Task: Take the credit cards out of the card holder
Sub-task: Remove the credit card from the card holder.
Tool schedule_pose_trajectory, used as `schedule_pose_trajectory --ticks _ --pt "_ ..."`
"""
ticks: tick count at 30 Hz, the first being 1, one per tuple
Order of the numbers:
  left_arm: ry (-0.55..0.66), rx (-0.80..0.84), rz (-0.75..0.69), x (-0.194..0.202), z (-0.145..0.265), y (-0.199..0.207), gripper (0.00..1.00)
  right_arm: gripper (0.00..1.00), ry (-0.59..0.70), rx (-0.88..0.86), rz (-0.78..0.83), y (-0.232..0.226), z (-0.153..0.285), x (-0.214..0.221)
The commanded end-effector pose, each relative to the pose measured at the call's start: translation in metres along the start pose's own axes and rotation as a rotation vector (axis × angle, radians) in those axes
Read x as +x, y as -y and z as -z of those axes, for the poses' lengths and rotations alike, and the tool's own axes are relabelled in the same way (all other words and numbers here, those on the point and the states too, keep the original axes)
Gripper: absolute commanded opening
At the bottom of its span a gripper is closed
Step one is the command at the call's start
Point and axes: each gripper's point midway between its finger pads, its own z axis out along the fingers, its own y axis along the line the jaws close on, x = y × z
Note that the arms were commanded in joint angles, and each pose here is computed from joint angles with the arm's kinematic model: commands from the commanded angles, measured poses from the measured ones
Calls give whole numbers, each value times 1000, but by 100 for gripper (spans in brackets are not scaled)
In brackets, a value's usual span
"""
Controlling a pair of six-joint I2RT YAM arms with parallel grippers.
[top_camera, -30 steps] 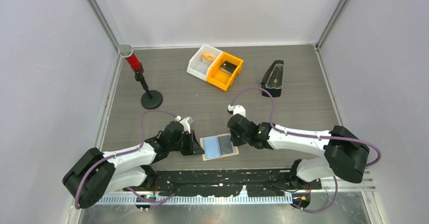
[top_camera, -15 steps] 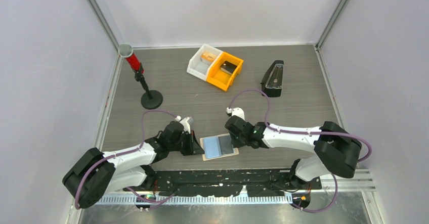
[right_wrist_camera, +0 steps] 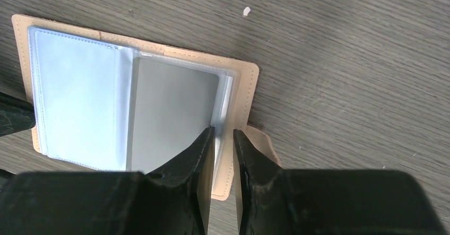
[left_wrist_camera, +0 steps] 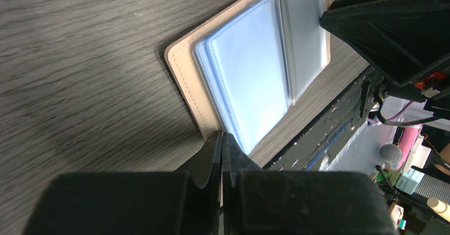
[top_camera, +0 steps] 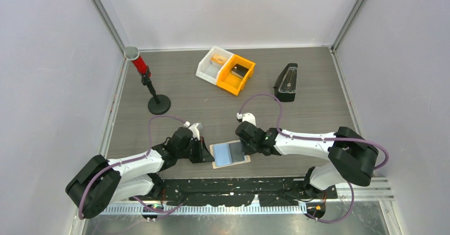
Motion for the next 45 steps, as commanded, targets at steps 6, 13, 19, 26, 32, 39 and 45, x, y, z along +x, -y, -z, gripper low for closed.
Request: schedule_pose_trajectory --ticks 6,13,19,26,32,39,45 --pt "12 40 -12 -3 -2 7 0 21 8 -65 -6 -18 -7 -6" --pt "25 36 -9 -5 0 6 0 5 58 -69 6 -17 7 -19" --pt "9 39 -3 -5 -3 9 0 5 108 -107 30 -23 24 -35" --pt "4 44 -1 -4 -3 10 0 5 129 -258 9 -49 39 -42" --pt "3 48 -2 -4 -3 10 0 19 86 -386 -8 -74 41 -35" --pt "4 48 -1 -2 -2 9 1 31 44 -370 -17 -71 29 -23" --pt "9 51 0 -3 -2 9 1 36 43 -405 -20 -79 30 -25"
